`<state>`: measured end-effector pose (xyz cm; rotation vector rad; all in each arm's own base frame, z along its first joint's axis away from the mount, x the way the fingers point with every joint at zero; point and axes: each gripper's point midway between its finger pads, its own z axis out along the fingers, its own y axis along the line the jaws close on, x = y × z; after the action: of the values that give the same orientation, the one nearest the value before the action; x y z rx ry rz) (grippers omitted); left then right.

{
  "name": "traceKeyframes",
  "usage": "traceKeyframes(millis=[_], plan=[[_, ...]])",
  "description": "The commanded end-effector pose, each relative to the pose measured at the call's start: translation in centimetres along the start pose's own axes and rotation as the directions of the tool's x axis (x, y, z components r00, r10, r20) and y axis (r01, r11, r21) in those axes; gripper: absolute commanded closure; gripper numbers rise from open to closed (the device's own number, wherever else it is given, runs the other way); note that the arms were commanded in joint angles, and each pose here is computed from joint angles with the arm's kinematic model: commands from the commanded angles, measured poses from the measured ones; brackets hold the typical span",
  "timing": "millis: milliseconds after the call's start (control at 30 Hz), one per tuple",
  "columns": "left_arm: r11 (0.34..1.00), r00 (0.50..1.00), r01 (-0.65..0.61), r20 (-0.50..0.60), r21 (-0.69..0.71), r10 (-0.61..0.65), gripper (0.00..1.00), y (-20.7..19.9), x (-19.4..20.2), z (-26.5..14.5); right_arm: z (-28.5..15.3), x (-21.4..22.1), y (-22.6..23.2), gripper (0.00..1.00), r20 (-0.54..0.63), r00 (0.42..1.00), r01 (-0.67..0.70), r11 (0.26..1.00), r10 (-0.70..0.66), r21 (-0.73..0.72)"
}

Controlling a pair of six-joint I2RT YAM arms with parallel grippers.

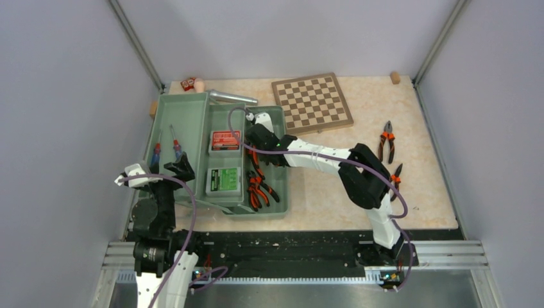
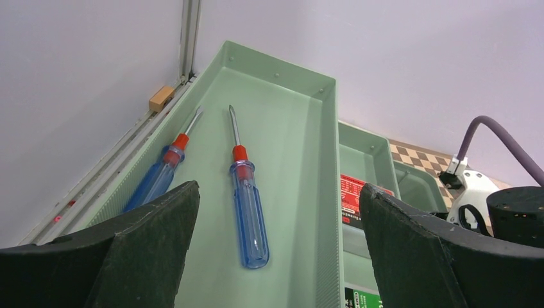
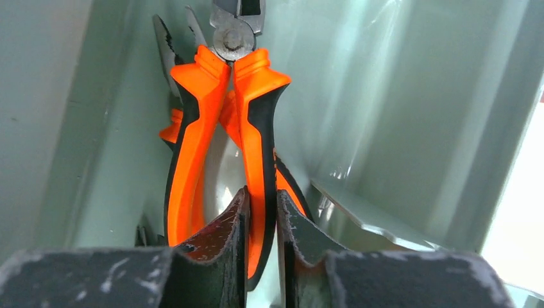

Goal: Pack the tool kit

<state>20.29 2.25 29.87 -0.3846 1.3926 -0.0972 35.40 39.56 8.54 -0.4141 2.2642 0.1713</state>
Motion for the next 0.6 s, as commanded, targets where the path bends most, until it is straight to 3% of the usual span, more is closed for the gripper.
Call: traceKeyframes(millis=[0, 167, 333, 567], plan=[[1.000, 0.999, 0.011, 0.034, 0.013, -0.011, 0.01, -0.3, -0.8, -0.1, -1.8, -4.4, 0.8, 0.78, 0.114, 0.990, -0.077, 0.997, 0.078, -0.009], [1.000, 0.999, 0.011, 0.035, 0.014, -0.012, 0.01, -0.3, -0.8, -0.1, -4.6, -6.8, 0.9, 0.60, 0.162, 0.982, -0.088, 0.994, 0.097, -0.062], [1.000, 0.999, 0.011, 0.034, 0.015, -0.012, 0.01, -0.3, -0.8, -0.1, -8.8, -9.6, -0.7, 0.50, 0.245, 0.964, -0.086, 0.993, 0.105, -0.085], [1.000, 0.999, 0.011, 0.034, 0.016, -0.012, 0.01, -0.3, -0.8, -0.1, -11.6, -10.5, -10.7, 0.44, 0.304, 0.939, -0.192, 0.979, 0.163, 0.071]])
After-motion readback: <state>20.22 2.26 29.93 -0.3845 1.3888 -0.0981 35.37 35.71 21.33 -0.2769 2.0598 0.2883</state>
